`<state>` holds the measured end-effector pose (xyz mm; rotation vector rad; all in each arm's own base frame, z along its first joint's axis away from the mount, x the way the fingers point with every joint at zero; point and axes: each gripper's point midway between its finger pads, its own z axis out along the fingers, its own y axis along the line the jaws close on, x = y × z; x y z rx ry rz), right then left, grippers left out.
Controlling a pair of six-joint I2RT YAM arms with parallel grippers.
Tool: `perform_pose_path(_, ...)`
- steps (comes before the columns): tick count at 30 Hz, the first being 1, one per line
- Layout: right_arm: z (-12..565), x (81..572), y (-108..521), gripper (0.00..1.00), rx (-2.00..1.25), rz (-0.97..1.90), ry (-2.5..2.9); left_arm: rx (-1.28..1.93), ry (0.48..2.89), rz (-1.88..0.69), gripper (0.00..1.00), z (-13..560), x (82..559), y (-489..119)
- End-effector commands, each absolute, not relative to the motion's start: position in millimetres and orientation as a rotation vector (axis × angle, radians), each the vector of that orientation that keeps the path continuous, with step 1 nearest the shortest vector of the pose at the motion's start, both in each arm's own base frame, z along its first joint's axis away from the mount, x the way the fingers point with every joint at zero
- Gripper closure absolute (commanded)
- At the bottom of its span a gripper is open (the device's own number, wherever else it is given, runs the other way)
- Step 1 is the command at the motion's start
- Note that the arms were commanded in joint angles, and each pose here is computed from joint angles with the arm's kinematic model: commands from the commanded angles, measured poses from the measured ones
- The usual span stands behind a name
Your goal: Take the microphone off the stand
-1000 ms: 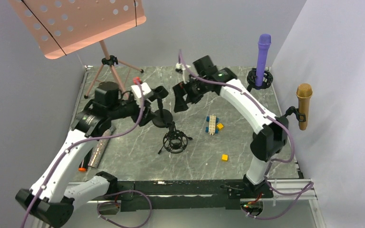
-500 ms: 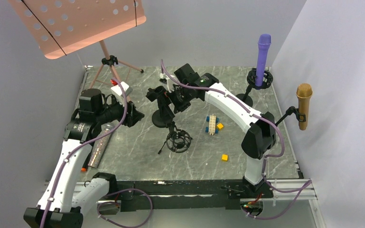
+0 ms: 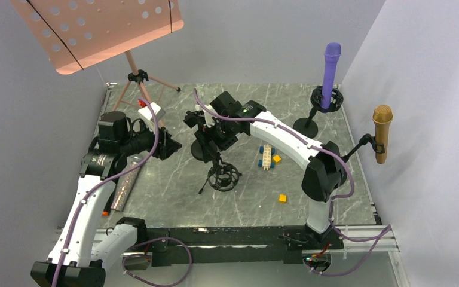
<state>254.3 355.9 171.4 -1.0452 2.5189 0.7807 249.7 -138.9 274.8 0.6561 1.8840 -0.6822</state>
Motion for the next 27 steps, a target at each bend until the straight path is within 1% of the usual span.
perform_pose_path(1,158,259,338,0.17,-1.049,0.605,2.559,0.674,1.827,-0.686,0.38,284,247,-139)
perform_pose_path(8,177,269,334,0.31,-1.159,0.527,2.428,0.681,1.791,-0.662,0.37,292,243,-135)
perform_pose_path(10,186,274,331,0.41,-1.204,0.503,2.376,0.688,1.780,-0.651,0.37,294,242,-134)
perform_pose_path(12,192,278,327,0.57,-1.252,0.477,2.337,0.688,1.770,-0.642,0.37,295,242,-132)
perform_pose_path(14,196,281,321,0.68,-1.277,0.458,2.315,0.682,1.763,-0.637,0.37,296,242,-131)
perform_pose_path(15,197,281,318,0.70,-1.279,0.447,2.313,0.679,1.762,-0.634,0.37,296,242,-130)
perform_pose_path(23,192,299,287,0.74,-1.248,0.319,2.315,0.663,1.766,-0.655,0.37,298,247,-129)
perform_pose_path(27,197,327,269,0.75,-1.169,0.235,2.310,0.659,1.765,-0.678,0.38,302,250,-132)
